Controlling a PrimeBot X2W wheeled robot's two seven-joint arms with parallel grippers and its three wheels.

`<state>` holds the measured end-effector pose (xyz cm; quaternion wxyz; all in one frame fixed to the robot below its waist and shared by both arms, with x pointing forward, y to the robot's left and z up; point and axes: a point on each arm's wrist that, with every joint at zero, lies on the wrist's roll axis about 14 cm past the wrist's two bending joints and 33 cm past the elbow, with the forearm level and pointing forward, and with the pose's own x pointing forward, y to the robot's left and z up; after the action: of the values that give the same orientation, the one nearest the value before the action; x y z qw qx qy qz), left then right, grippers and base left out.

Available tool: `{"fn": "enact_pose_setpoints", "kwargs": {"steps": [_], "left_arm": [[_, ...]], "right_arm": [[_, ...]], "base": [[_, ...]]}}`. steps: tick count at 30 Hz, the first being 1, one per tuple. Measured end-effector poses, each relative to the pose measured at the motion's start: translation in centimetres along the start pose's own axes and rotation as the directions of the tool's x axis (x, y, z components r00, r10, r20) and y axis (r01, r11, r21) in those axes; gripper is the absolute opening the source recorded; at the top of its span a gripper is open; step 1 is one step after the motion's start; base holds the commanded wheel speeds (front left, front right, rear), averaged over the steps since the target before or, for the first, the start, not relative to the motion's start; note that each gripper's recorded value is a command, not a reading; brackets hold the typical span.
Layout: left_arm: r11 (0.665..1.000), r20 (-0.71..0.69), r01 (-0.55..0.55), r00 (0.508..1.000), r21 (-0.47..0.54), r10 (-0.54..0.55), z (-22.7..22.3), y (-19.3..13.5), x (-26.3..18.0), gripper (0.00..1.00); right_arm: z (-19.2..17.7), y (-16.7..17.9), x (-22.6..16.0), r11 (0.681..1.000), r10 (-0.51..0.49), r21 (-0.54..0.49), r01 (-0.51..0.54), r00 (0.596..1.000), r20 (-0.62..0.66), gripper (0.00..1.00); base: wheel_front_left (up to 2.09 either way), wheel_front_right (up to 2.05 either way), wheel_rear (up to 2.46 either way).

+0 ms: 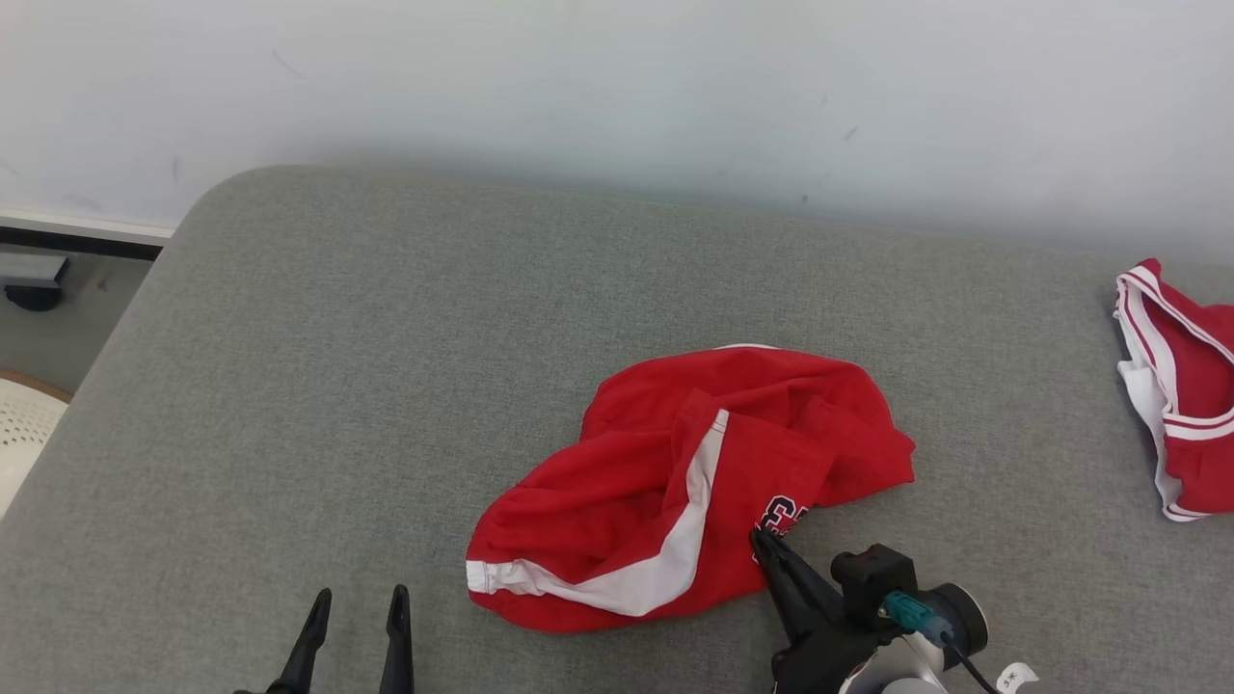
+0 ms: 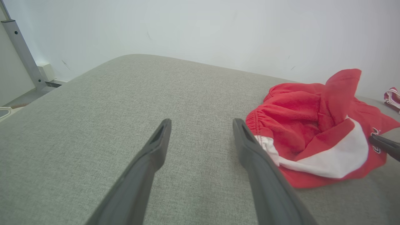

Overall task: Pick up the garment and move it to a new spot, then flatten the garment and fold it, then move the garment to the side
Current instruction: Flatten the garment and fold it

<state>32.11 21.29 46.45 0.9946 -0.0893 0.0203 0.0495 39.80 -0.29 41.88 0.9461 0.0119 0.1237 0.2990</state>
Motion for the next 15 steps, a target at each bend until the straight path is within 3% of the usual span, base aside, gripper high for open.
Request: {"fn": "enact_pose_setpoints", "kwargs": {"steps": [6,15], "left_arm": [[1.0,-0.016,-0.002,1.0,-0.009,0.002,-0.5,0.0,-0.1,1.0],[0.999,-0.04,0.029,0.999,-0.032,-0.03,-1.3,-1.3,0.6,1.0]], "right_arm": [[2.5,-0.9,-0.7,0.998,-0.046,0.042,0.042,0.994,0.102,0.0],[3.3,-2.8,-6.1,0.978,-0.177,0.147,0.148,0.963,0.202,0.0]], "base": [[0.0,0.0,0.0],[0.0,0.0,0.0]]}}
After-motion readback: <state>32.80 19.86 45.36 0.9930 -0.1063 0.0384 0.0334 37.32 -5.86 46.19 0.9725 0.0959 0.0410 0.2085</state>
